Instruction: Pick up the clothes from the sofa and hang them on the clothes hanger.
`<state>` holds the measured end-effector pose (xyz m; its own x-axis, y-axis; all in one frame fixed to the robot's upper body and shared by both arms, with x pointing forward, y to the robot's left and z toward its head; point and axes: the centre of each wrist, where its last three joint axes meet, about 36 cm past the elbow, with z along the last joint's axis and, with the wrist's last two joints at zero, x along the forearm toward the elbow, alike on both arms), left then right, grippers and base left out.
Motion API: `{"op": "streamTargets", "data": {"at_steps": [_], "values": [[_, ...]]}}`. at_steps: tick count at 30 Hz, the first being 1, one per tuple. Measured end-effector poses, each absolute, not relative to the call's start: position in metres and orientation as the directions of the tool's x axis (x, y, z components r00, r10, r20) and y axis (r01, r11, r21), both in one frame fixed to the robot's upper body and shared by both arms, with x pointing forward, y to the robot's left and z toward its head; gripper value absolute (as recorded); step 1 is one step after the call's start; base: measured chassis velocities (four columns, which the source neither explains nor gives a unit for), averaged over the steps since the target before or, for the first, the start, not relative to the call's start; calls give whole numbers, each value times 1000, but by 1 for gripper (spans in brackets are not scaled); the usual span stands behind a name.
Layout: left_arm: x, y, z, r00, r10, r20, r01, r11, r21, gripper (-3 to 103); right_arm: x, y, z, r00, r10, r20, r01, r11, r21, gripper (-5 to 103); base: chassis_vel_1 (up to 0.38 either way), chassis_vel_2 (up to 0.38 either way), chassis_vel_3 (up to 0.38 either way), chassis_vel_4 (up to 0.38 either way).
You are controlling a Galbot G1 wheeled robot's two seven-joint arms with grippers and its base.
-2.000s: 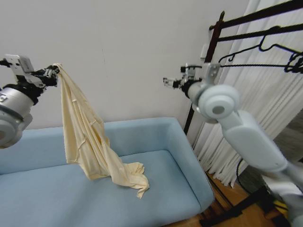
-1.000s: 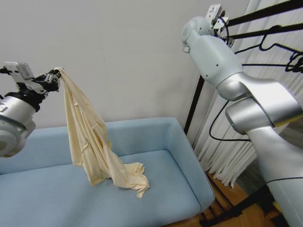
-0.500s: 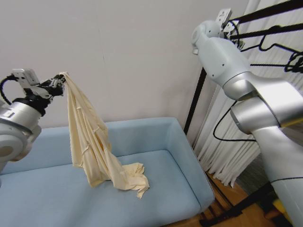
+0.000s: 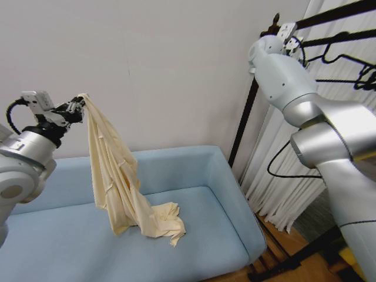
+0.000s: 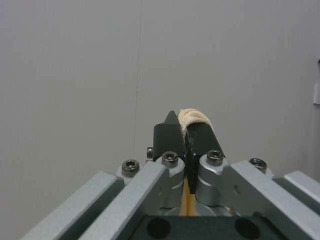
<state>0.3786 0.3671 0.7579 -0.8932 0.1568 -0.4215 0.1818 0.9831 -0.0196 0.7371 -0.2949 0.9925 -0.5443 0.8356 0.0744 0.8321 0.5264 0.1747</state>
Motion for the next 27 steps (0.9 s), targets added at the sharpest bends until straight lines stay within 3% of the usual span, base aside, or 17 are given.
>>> {"op": "streamTargets", "data": {"at_steps": [6,9,11,14,18,19,21,24,26,27], "values": [[380,367,755,-895,154,-420,179,984,-20,1,738,-302,989,-552,830,77,827,533,179,101,0,0,0,0],[381,367,753,-895,152,-419,177,984,-22,1,739,-304,985,-557,827,79,823,537,182,91,0,0,0,0],[382,367,752,-896,151,-418,176,984,-22,1,739,-305,984,-561,824,78,820,541,185,91,0,0,0,0],[383,368,752,-897,148,-418,173,985,-23,1,738,-310,984,-572,817,74,812,551,193,76,0,0,0,0],[383,369,752,-897,146,-417,171,985,-23,1,738,-311,984,-575,815,73,810,553,196,70,0,0,0,0],[383,370,753,-897,144,-417,168,986,-22,1,738,-314,983,-574,815,75,810,552,198,59,0,0,0,0],[383,370,753,-897,144,-418,167,986,-21,1,738,-314,983,-574,815,75,810,552,198,54,0,0,0,0],[383,371,754,-897,142,-419,165,986,-18,1,738,-317,979,-571,817,80,812,548,199,37,0,0,0,0],[383,371,755,-896,142,-420,165,986,-17,1,738,-319,978,-570,818,81,813,547,198,37,0,0,0,0],[383,371,755,-896,142,-420,165,986,-18,1,738,-319,978,-569,819,81,814,546,198,32,0,0,0,0]]}}
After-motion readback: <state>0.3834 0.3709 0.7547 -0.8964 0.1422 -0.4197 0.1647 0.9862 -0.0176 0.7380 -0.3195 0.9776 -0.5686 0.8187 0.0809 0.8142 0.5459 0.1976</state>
